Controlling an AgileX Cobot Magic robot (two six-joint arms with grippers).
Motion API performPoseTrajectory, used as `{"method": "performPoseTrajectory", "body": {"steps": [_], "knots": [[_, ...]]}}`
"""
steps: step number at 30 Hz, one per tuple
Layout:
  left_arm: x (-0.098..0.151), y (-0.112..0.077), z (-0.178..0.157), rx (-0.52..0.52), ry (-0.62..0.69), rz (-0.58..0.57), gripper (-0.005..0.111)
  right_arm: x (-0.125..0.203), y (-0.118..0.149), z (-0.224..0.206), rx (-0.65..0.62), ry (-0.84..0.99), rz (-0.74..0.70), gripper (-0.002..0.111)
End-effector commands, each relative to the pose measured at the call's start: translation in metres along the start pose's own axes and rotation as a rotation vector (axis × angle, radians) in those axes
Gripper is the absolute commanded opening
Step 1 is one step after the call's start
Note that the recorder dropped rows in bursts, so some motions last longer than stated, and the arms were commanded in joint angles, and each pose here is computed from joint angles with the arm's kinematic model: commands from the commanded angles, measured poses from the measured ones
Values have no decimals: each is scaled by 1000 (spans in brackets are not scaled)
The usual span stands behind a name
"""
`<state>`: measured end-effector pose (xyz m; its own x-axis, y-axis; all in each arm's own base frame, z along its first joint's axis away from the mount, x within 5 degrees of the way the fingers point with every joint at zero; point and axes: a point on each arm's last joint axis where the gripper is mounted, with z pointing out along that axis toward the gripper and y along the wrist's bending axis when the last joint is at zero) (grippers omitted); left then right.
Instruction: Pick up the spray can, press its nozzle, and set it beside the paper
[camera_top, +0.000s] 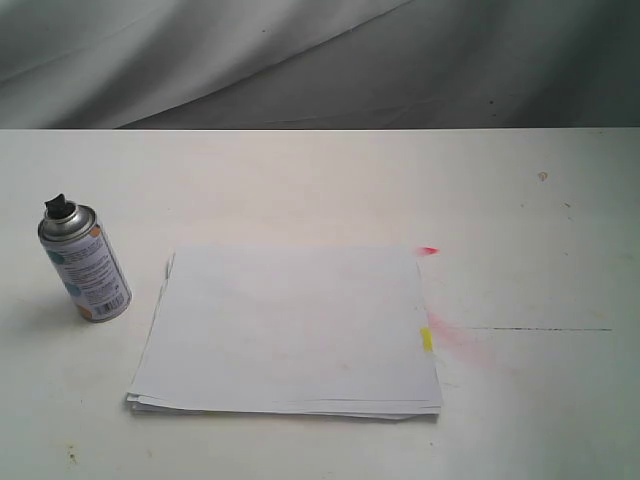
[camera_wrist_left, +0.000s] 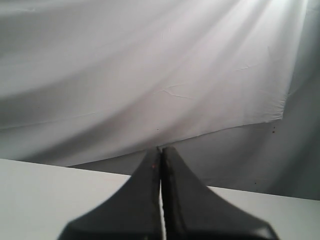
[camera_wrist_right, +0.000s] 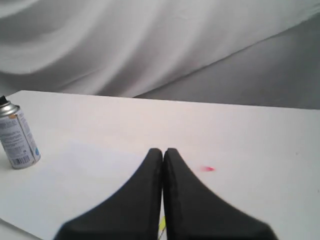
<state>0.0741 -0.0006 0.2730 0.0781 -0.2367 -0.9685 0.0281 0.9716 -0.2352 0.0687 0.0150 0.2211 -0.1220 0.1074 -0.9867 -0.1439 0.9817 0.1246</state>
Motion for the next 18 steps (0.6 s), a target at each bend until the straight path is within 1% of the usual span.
{"method": "performPoseTrajectory", "body": {"steps": [1, 3, 7, 9, 11, 15, 18], "knots": [[1, 0, 0, 0, 0, -19, 1, 16, -4, 2, 23, 38, 18, 0], [2, 0, 0, -1, 10, -19, 1, 20, -4, 2, 27, 46, 20, 0], [12, 2, -1, -20, 117, -19, 1, 22, -5, 2, 30, 51, 21, 0], [18, 3, -2, -35, 190, -37, 1, 22, -5, 2, 30, 51, 21, 0], [21, 4, -2, -40, 214, -39, 1, 22, -5, 2, 30, 51, 21, 0], [32, 7, -1, -34, 158, -29, 1, 21, -5, 2, 34, 51, 6, 0], [47, 11, -1, -31, 118, -28, 1, 22, -6, 2, 39, 62, -58, 0]]}}
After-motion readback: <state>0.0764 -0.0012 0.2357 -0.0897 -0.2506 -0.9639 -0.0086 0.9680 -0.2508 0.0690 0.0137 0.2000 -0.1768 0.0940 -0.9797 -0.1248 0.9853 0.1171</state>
